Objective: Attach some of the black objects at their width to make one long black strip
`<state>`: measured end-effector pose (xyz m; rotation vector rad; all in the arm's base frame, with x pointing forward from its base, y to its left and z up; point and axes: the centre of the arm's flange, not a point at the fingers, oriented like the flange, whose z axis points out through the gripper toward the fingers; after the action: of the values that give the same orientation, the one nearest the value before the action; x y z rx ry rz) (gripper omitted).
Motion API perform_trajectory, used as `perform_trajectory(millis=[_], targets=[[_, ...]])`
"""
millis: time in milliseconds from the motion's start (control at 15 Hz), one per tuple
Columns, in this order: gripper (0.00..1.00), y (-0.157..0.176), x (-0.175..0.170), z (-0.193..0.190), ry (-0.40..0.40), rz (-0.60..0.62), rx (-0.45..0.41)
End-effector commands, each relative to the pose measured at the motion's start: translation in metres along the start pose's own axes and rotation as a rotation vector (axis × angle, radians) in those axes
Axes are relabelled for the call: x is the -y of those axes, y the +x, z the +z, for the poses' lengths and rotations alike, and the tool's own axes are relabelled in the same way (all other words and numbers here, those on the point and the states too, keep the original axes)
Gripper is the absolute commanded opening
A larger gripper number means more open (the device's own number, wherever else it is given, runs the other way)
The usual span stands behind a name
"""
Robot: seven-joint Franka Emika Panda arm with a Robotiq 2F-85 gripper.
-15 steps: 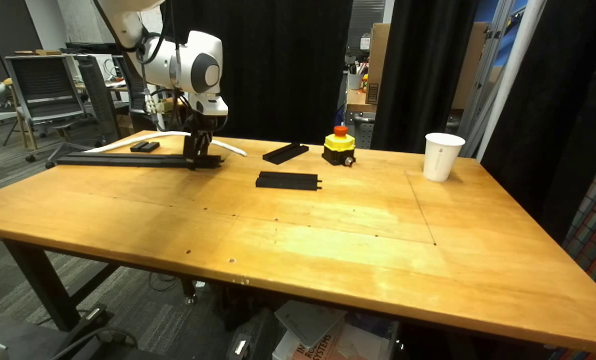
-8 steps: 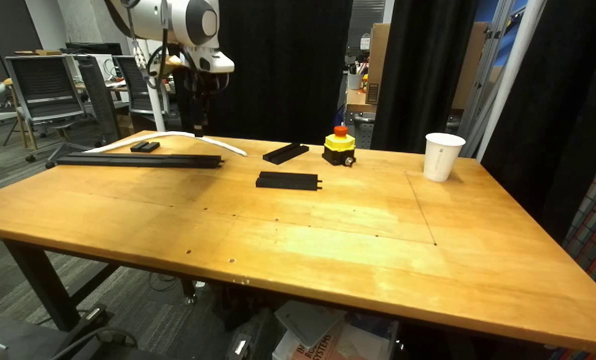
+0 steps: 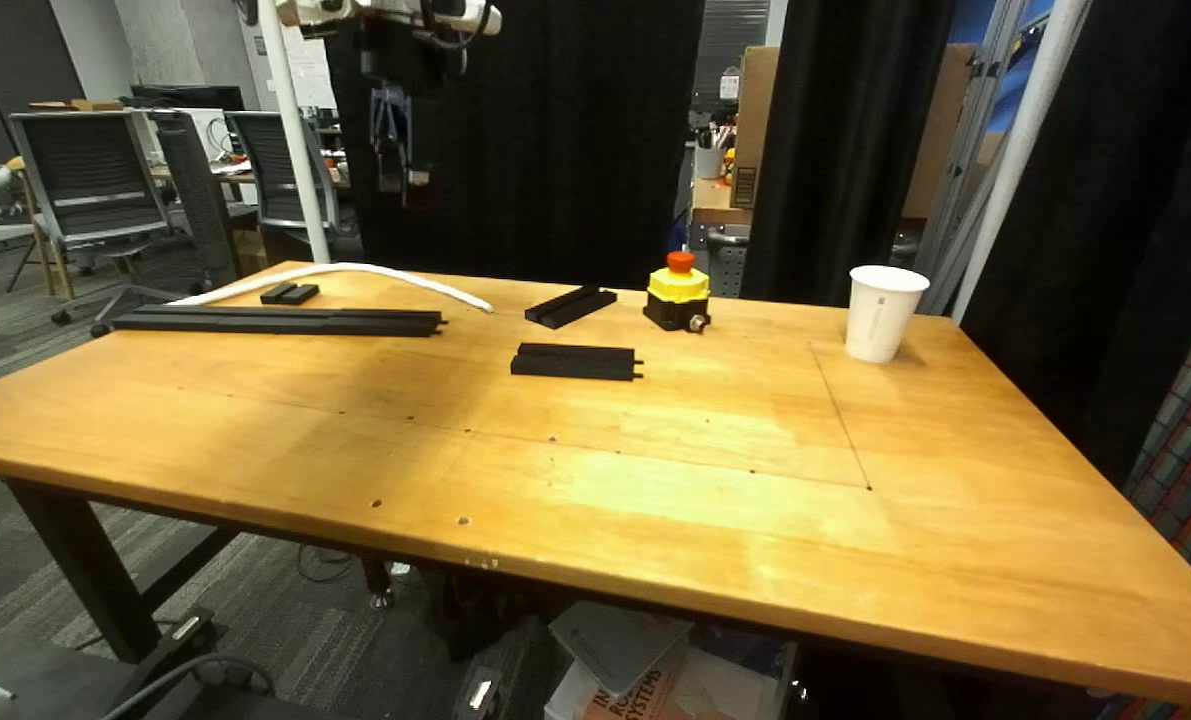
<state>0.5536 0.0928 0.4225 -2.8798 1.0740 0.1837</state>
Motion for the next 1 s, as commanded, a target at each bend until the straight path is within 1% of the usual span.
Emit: perform_trajectory(millis=[0, 200, 400, 467, 667, 800, 933], targets=[[1.0, -0.035, -0.075, -0.045, -0.066, -0.192, -0.004], [1.0, -0.062, -0.127, -0.072, -0.165, -0.334, 0.003], [1.0, -0.091, -0.18, -0.092, -0.254, -0.462, -0.041], [1.0, -0.101, -0.198, -0.096, -0.273, -0.496, -0.065], [1.0, -0.127, -0.248, -0.104, -0.304, -0.564, -0.121], [1.0, -0.144, -0.279, -0.103, -0.313, -0.569, -0.165], [1.0, -0.154, -0.304, -0.102, -0.304, -0.564, -0.247]])
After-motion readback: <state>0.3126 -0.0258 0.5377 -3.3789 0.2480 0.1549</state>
